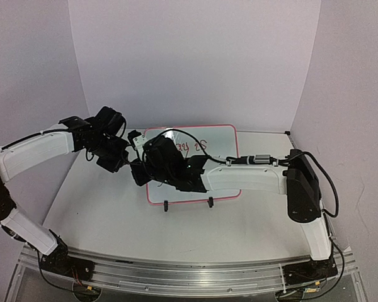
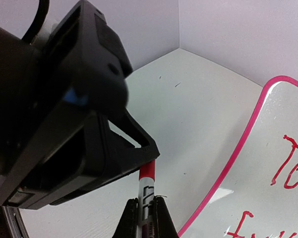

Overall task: Write a sentence on the whiteboard
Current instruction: Insert the whiteboard marker without the cap into the pen cap, then put down the whiteboard marker at the corner of the board.

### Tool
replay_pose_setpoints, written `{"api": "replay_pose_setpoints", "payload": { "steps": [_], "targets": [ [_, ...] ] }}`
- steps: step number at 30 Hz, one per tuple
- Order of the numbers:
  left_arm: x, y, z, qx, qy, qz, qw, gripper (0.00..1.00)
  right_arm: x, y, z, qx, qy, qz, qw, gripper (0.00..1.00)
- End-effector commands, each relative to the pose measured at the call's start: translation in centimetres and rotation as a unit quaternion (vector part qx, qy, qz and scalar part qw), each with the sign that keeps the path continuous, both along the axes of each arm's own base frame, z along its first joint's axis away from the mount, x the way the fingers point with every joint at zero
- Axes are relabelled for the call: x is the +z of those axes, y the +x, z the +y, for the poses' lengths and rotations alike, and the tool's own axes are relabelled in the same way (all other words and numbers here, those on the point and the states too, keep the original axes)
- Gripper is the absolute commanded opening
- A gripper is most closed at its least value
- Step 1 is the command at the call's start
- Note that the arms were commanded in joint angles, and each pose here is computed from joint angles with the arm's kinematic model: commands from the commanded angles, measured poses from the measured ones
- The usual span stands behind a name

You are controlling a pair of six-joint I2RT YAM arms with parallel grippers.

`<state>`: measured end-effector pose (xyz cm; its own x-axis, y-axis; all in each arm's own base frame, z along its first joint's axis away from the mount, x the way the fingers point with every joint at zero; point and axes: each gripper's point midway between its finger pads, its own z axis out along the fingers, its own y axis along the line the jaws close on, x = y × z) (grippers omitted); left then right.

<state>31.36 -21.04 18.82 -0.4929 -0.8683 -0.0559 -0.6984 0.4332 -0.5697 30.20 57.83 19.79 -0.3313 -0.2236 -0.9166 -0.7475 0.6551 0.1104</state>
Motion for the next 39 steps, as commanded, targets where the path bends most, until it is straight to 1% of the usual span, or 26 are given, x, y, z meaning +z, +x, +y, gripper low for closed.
{"api": "replay_pose_setpoints", "payload": {
  "steps": [1,3,4,5,7,10,11,13,16,18,20,23,25,26,28,30,32,34,36,38,39],
  "targets": [
    [9.0,-7.2,-8.4,-0.17,-0.18,-0.032,0.968,0.0,-0.7,-2.1,1.0,0.064,0.014,0.0,0.998,0.0],
    [8.8,-6.9,-7.4,-0.152,-0.169,-0.038,0.973,0.01,-0.4,-2.4,0.2,0.065,0.011,-0.001,0.998,0.0],
    [8.8,-6.9,-6.9,-0.145,-0.166,-0.038,0.975,0.04,0.0,-2.7,-0.2,0.066,0.013,-0.001,0.998,0.0],
    [8.7,-6.8,-6.5,-0.138,-0.163,-0.037,0.976,0.16,0.4,-2.9,-0.6,0.068,0.014,-0.001,0.998,0.0],
    [8.6,-6.7,-5.6,-0.124,-0.151,-0.039,0.98,0.44,0.9,-3.5,-1.4,0.071,0.017,0.001,0.997,0.0],
    [8.4,-6.8,-4.4,-0.112,-0.127,-0.037,0.985,0.74,2.2,-4.3,-3.0,0.072,0.026,-0.003,0.997,0.0],
    [8.5,-6.8,-4.2,-0.111,-0.12,-0.037,0.986,0.79,2.8,-4.5,-3.5,0.072,0.031,-0.005,0.997,0.0],
    [8.4,-7.0,-3.6,-0.109,-0.107,-0.034,0.988,0.85,4.2,-5.1,-4.9,0.07,0.038,-0.017,0.997,0.0],
    [9.0,-6.8,-2.8,-0.114,-0.088,-0.05,0.988,0.99,6.0,-6.0,-7.3,0.066,0.038,-0.038,0.996,0.0],
    [9.4,-6.3,-1.4,-0.103,-0.053,-0.068,0.991,1.0,6.9,-6.2,-9.6,0.051,0.03,-0.057,0.997,0.0],
    [9.7,-5.5,-0.3,-0.103,-0.012,-0.092,0.99,1.0,7.4,-6.0,-12.9,0.017,0.011,-0.086,0.996,0.0],
    [9.3,-4.1,0.4,-0.125,0.054,-0.114,0.984,1.0,8.2,-4.9,-18.7,-0.068,-0.03,-0.138,0.988,0.0],
    [8.5,-3.3,0.8,-0.125,0.087,-0.11,0.982,1.0,8.2,-4.1,-22.6,-0.132,-0.07,-0.169,0.974,0.0],
    [8.0,-2.8,1.0,-0.126,0.101,-0.107,0.981,1.0,8.1,-3.5,-24.6,-0.17,-0.098,-0.187,0.963,0.0],
    [7.3,-1.7,1.4,-0.125,0.124,-0.105,0.979,1.0,7.0,-2.6,-27.9,-0.219,-0.168,-0.217,0.936,0.0],
    [6.7,-0.8,1.8,-0.128,0.145,-0.108,0.975,1.0,5.6,-1.4,-31.3,-0.267,-0.233,-0.231,0.906,0.0],
    [5.9,0.2,3.1,-0.118,0.162,-0.096,0.975,1.0,2.8,-0.1,-34.9,-0.293,-0.277,-0.217,0.889,0.0],
    [5.1,0.8,4.2,-0.118,0.18,-0.084,0.973,1.0,0.2,0.7,-38.1,-0.304,-0.304,-0.196,0.881,0.0],
    [4.5,1.0,5.5,-0.105,0.196,-0.074,0.972,1.0,-0.9,0.3,-39.7,-0.302,-0.306,-0.187,0.884,0.0],
    [4.0,1.2,6.5,-0.095,0.208,-0.073,0.971,1.0,-1.9,-0.3,-41.4,-0.298,-0.289,-0.172,0.894,0.0],
    [3.6,1.3,6.8,-0.095,0.209,-0.071,0.971,1.0,-2.6,-0.3,-42.6,-0.306,-0.275,-0.154,0.899,0.0]
  ]
}}
